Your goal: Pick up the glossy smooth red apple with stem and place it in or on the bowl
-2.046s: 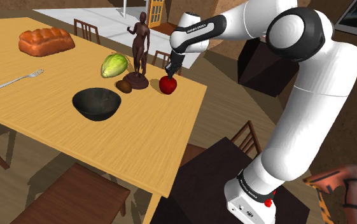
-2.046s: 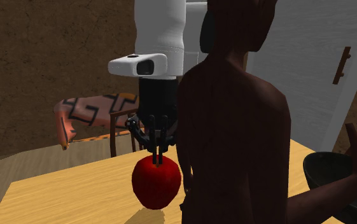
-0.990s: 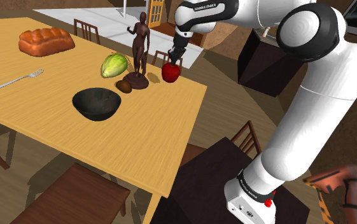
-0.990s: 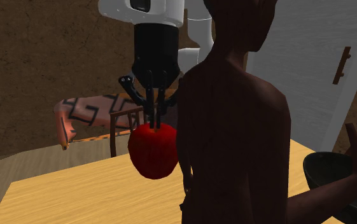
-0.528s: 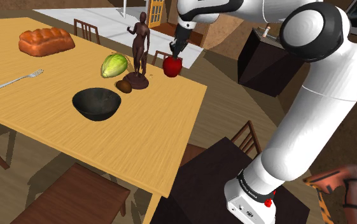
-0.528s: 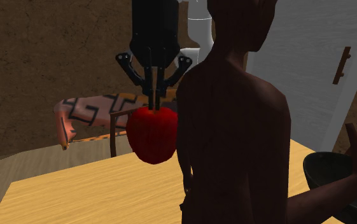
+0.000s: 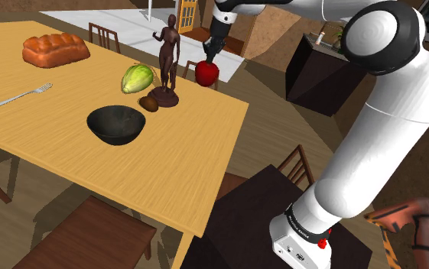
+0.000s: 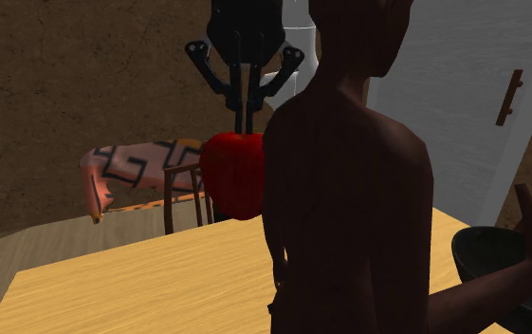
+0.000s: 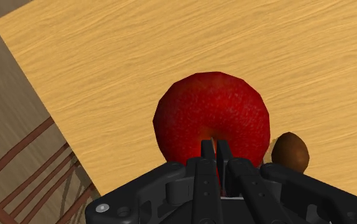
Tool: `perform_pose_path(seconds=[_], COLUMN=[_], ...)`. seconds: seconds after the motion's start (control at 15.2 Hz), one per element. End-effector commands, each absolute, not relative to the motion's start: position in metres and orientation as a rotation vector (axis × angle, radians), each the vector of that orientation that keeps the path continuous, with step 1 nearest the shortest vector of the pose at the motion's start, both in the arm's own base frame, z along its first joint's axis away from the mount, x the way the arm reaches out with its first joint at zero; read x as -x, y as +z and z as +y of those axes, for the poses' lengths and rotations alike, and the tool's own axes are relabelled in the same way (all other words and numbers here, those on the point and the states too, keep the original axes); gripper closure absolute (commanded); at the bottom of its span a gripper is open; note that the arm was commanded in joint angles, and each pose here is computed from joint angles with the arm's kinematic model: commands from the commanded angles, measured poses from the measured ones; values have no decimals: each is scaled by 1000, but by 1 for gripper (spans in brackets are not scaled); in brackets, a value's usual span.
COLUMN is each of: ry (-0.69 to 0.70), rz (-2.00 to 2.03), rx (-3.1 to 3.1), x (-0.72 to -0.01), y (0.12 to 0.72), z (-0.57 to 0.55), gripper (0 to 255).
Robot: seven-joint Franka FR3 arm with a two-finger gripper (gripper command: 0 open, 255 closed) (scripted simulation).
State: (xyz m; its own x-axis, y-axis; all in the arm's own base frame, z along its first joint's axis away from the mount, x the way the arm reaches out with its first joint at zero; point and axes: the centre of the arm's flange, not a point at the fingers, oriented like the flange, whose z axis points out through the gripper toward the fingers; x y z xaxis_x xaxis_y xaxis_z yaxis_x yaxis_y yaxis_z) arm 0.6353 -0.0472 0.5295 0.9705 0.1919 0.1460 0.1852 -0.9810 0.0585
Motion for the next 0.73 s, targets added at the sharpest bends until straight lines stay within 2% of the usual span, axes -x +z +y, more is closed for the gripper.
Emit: perform_pose_path(seconds=[0.0, 0.66], ry=[235, 235], rz=[293, 293], rx=[-3074, -3074], x=[-635, -625], y=[532, 554], z=[-26, 103], gripper=[255, 255])
